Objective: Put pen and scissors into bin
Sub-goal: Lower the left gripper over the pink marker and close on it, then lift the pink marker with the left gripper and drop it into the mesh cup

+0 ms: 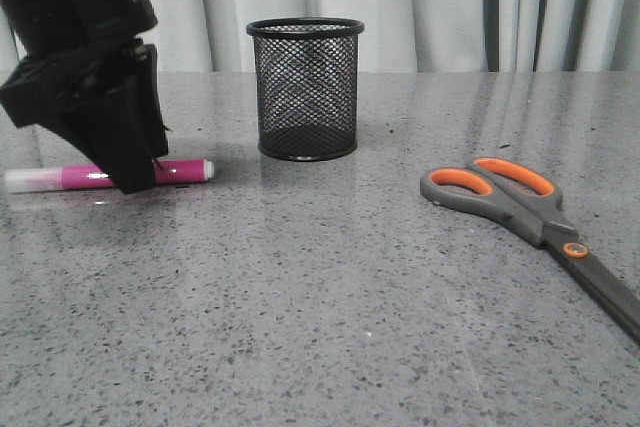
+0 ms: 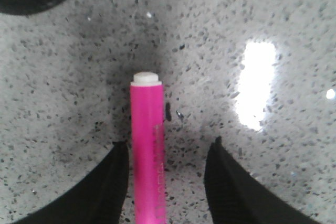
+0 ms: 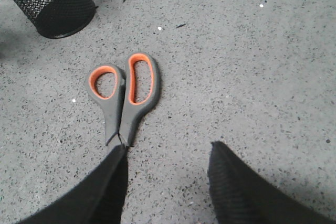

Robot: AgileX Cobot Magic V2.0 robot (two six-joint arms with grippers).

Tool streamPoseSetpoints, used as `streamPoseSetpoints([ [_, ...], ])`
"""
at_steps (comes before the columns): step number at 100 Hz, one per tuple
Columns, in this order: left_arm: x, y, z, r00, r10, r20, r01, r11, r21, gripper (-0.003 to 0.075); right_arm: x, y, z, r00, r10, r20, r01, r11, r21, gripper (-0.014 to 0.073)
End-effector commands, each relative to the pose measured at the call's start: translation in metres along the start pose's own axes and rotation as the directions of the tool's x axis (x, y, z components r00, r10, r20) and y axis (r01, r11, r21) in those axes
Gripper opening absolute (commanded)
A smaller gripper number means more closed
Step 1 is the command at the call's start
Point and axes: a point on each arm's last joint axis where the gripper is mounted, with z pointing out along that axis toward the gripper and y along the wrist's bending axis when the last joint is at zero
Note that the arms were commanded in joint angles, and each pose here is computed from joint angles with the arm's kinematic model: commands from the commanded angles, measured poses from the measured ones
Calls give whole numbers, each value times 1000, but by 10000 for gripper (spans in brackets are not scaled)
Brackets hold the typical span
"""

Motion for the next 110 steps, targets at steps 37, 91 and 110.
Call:
streamPoseSetpoints([
  [37,-8,2,-2,999,-43,18,43,999,8,17,-13,6,-4,998,-2,65,6,999,-50,321],
  [91,20,40,-120,478,-482,734,733,680,-30,-20,-13,7,-4,998,5,63,-1,998,-56,321],
  [110,-16,29,-161,217,-214,952,585,810,49,-20,-14,8,-4,997,6,76,0,998,-68,321],
])
